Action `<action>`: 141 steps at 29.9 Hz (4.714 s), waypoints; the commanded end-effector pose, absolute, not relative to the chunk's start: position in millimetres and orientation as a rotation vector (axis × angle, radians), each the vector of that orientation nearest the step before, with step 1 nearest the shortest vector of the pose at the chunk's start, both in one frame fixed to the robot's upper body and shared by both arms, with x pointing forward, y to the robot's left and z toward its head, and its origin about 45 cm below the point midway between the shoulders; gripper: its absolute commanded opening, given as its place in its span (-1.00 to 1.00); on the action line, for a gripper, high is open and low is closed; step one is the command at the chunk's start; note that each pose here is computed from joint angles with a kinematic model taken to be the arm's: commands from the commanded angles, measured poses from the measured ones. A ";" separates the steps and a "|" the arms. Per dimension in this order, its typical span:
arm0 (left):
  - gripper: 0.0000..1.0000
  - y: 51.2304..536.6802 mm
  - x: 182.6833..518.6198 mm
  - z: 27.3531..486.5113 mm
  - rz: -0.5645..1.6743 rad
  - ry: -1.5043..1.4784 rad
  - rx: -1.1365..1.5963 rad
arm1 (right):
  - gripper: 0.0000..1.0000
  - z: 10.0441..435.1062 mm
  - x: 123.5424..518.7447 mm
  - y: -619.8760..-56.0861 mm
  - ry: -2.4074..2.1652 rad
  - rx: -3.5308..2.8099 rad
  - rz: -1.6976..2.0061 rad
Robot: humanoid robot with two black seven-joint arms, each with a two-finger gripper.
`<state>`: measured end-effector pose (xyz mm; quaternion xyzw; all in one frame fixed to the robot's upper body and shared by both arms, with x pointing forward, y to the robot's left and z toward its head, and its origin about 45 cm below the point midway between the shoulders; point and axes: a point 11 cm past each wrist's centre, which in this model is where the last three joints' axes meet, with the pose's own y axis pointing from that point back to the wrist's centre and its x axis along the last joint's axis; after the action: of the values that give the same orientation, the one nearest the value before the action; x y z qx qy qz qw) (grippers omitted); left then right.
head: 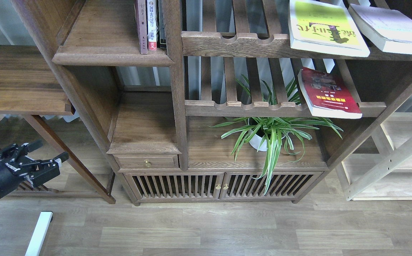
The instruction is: Organize books on shelf
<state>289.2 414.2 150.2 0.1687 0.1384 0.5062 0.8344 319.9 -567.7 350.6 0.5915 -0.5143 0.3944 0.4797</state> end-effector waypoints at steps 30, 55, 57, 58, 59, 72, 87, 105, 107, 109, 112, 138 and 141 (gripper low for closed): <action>1.00 408.3 293.4 143.3 1.105 0.287 0.367 | 0.87 334.5 363.3 -512.4 -1.115 1.555 1.079; 1.00 413.5 293.2 140.8 1.130 0.282 0.379 | -0.45 350.0 375.9 -522.3 -1.006 1.450 1.140; 1.00 413.5 293.2 140.8 1.130 0.282 0.379 | -0.51 348.8 372.5 -525.1 -0.997 1.466 1.106; 1.00 413.5 293.2 140.8 1.130 0.282 0.379 | -0.55 347.7 371.2 -525.7 -0.992 1.485 1.078; 1.00 413.6 292.7 140.4 1.130 0.283 0.380 | -0.56 347.7 370.9 -526.0 -0.993 1.493 1.066; 1.00 412.9 293.4 138.3 1.143 0.279 0.383 | -1.00 359.6 363.0 -535.4 -1.139 1.537 0.993; 1.00 413.3 291.3 136.0 1.144 0.285 0.386 | -1.00 401.0 329.9 -546.1 -1.336 1.698 0.825; 1.00 415.2 285.7 129.9 1.159 0.294 0.394 | -1.00 448.4 255.7 -584.4 -1.464 1.759 0.611; 1.00 414.1 285.2 128.7 1.157 0.298 0.394 | -1.00 453.2 243.8 -590.5 -1.483 1.765 0.572; 1.00 410.5 286.1 127.4 1.154 0.301 0.387 | -1.00 453.0 237.7 -592.1 -1.489 1.788 0.532; 1.00 409.3 286.1 126.8 1.152 0.303 0.384 | -1.00 447.2 235.5 -589.5 -1.472 1.836 0.475; 1.00 384.1 274.2 92.5 1.126 0.373 0.385 | -1.00 346.6 154.0 -641.8 -1.370 1.627 0.044; 1.00 379.5 273.5 88.9 1.126 0.379 0.382 | -1.00 337.6 140.4 -650.3 -1.347 1.567 0.026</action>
<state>274.4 383.4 92.4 0.1794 0.1750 0.5268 0.8122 152.9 -642.5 345.8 0.6671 -0.5625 0.0177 0.4881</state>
